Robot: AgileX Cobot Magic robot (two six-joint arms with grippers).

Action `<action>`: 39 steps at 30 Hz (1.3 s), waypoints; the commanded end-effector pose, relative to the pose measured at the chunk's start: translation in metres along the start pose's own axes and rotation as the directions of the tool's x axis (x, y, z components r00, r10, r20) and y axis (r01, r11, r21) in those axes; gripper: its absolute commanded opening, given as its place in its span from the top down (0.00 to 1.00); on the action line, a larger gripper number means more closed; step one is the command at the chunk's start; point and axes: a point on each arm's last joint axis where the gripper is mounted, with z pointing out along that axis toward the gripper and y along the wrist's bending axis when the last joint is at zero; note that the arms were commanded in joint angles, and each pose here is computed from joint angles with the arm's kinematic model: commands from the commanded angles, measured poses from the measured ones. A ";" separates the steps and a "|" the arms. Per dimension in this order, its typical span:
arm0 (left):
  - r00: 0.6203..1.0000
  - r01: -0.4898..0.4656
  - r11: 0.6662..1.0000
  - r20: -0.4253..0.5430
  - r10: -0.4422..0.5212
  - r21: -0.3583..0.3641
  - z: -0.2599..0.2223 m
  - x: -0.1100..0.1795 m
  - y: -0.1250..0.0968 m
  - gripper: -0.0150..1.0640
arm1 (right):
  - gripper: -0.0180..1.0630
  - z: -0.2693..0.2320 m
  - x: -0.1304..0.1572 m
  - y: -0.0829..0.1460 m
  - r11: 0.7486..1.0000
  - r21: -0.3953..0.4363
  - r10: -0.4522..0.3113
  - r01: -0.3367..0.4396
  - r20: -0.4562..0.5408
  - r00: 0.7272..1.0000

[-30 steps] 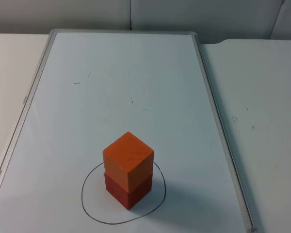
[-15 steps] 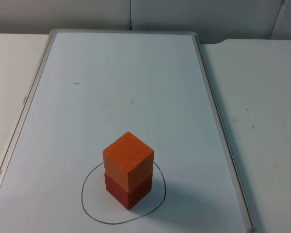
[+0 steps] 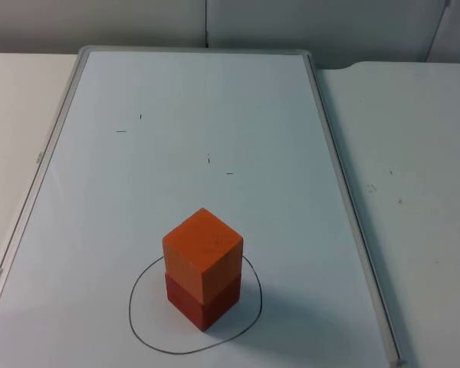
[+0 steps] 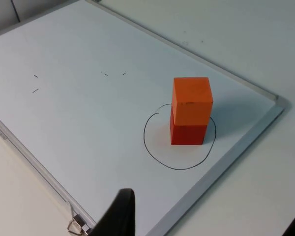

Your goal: Pick up one cube with the left hand and another cube with the right hand. First place the cube in the right hand at the target position, then stack the cube in the left hand on top.

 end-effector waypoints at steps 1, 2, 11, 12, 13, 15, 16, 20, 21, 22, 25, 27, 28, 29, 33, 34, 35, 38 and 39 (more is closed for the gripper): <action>1.000 0.006 1.000 0.010 -0.006 0.001 0.001 0.001 0.000 0.01 | 0.01 0.000 0.000 0.001 1.000 0.014 0.005 -0.006 0.009 1.000; 1.000 0.006 1.000 0.010 -0.006 0.001 0.001 0.001 0.000 0.01 | 0.01 0.000 0.000 0.001 1.000 0.016 0.008 -0.009 0.009 1.000; 1.000 0.006 1.000 0.010 -0.006 0.001 0.001 0.001 0.000 0.01 | 0.01 0.000 0.000 0.001 1.000 0.016 0.008 -0.009 0.009 1.000; 1.000 0.006 1.000 0.010 -0.006 0.001 0.001 0.001 0.000 0.01 | 0.01 0.000 0.000 0.001 1.000 0.016 0.008 -0.009 0.009 1.000; 1.000 0.006 1.000 0.010 -0.006 0.001 0.001 0.001 0.000 0.01 | 0.01 0.000 0.000 0.001 1.000 0.016 0.008 -0.009 0.009 1.000; 1.000 0.006 1.000 0.010 -0.006 0.001 0.001 0.001 0.000 0.01 | 0.01 0.000 0.000 0.001 1.000 0.016 0.008 -0.009 0.009 1.000; 1.000 0.006 1.000 0.010 -0.006 0.001 0.001 0.001 0.000 0.01 | 0.01 0.000 0.000 0.001 1.000 0.016 0.008 -0.009 0.009 1.000; 1.000 0.006 1.000 0.010 -0.006 0.001 0.001 0.001 0.000 0.01 | 0.01 0.000 0.000 0.001 1.000 0.016 0.008 -0.009 0.009 1.000; 1.000 0.006 1.000 0.010 -0.006 0.001 0.001 0.001 0.000 0.01 | 0.01 0.000 0.000 0.001 1.000 0.016 0.008 -0.009 0.009 1.000; 1.000 0.006 1.000 0.009 -0.006 0.001 0.001 0.001 0.000 0.01 | 0.01 0.000 0.000 0.001 1.000 0.016 0.008 -0.009 0.009 1.000; 1.000 0.022 0.999 0.009 -0.022 -0.029 0.001 0.001 0.000 0.01 | 0.01 0.000 0.000 0.001 1.000 0.016 0.008 -0.009 0.009 1.000; 0.998 0.065 0.992 0.011 -0.064 -0.111 0.001 0.001 -0.001 0.01 | 0.01 0.000 0.000 0.001 1.000 0.016 0.008 -0.009 0.009 1.000; 0.997 0.076 0.988 0.012 -0.075 -0.132 0.001 0.001 -0.001 0.01 | 0.01 0.000 0.000 0.001 1.000 0.016 0.008 -0.009 0.009 1.000; 0.994 0.110 0.974 0.016 -0.109 -0.197 0.001 0.001 -0.002 0.01 | 0.01 0.000 0.000 0.001 1.000 0.016 0.008 -0.009 0.009 1.000; 0.985 0.169 0.935 0.030 -0.168 -0.310 0.001 0.001 -0.002 0.01 | 0.01 0.000 0.000 0.001 1.000 0.016 0.008 -0.009 0.009 1.000; 0.982 0.187 0.920 0.035 -0.186 -0.344 0.002 0.001 -0.003 0.01 | 0.01 0.000 0.000 0.001 1.000 0.016 0.008 -0.009 0.009 1.000; 0.979 0.200 0.908 0.040 -0.199 -0.369 0.002 0.000 -0.003 0.01 | 0.01 0.000 0.000 0.001 1.000 0.016 0.008 -0.009 0.009 1.000; 0.973 0.226 0.878 0.051 -0.226 -0.421 0.002 0.000 -0.003 0.01 | 0.01 0.000 0.000 0.001 1.000 0.016 0.008 -0.009 0.009 1.000; 0.970 0.235 0.868 0.055 -0.235 -0.438 0.002 0.000 -0.004 0.01 | 0.01 0.000 0.000 0.001 1.000 0.016 0.008 -0.009 0.009 1.000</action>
